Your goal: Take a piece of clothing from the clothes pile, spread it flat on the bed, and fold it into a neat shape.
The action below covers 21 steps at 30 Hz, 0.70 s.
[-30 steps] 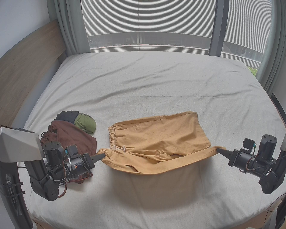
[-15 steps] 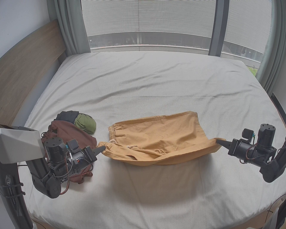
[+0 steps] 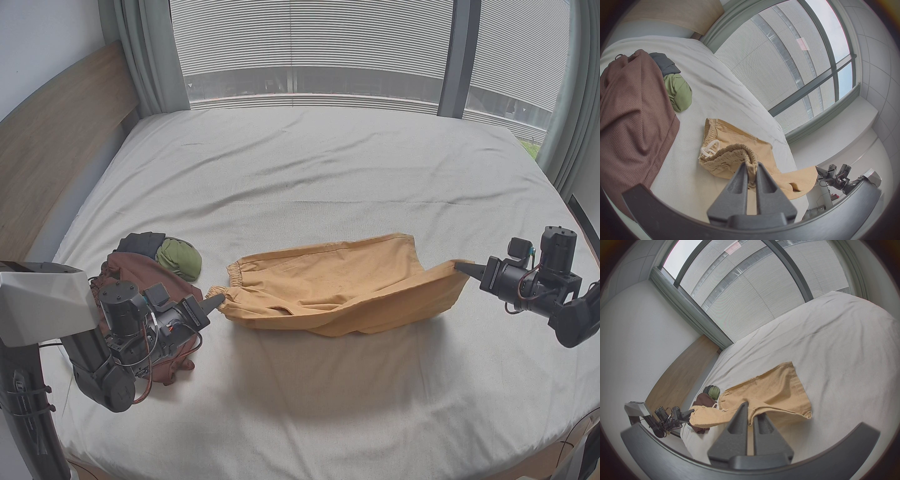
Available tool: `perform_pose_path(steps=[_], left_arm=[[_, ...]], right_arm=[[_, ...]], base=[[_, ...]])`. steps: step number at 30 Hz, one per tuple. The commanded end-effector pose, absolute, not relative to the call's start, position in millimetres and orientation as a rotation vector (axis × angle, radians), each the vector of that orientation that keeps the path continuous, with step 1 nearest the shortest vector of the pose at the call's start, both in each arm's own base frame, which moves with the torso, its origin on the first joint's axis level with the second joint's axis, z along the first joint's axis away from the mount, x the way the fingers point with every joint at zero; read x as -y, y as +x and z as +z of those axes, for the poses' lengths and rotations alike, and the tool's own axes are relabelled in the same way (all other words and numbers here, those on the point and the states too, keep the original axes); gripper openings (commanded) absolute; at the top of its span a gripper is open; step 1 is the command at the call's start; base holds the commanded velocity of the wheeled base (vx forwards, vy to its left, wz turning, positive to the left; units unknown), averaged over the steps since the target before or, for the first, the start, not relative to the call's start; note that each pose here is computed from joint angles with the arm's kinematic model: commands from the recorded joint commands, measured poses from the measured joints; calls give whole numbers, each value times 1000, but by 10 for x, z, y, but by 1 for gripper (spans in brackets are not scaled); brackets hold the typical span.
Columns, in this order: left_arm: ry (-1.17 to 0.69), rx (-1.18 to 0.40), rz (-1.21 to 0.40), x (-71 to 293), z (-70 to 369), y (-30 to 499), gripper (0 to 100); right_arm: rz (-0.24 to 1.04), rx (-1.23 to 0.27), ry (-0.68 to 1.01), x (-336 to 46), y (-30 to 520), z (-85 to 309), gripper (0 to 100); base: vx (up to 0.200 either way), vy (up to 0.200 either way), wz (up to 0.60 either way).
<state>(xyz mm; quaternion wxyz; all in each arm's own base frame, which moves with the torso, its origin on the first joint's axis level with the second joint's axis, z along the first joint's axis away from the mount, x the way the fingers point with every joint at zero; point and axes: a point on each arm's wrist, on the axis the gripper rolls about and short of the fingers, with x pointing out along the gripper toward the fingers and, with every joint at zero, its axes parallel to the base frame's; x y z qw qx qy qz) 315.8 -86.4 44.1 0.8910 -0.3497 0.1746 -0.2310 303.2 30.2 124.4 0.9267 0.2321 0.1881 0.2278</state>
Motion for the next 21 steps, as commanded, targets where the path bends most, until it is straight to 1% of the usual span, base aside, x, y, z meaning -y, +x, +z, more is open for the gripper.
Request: perform_pose_path(steps=[1,21], left_arm=[[-728,-363,-484,895,437,3161,0],[-766,-322,-457,903,494,3243,0]], right_arm=[[473,-340,468,-297,3174,1444,0],[464,-366,469,-310,3476,1877,0]], base=[[0,0,0],[0,0,0]])
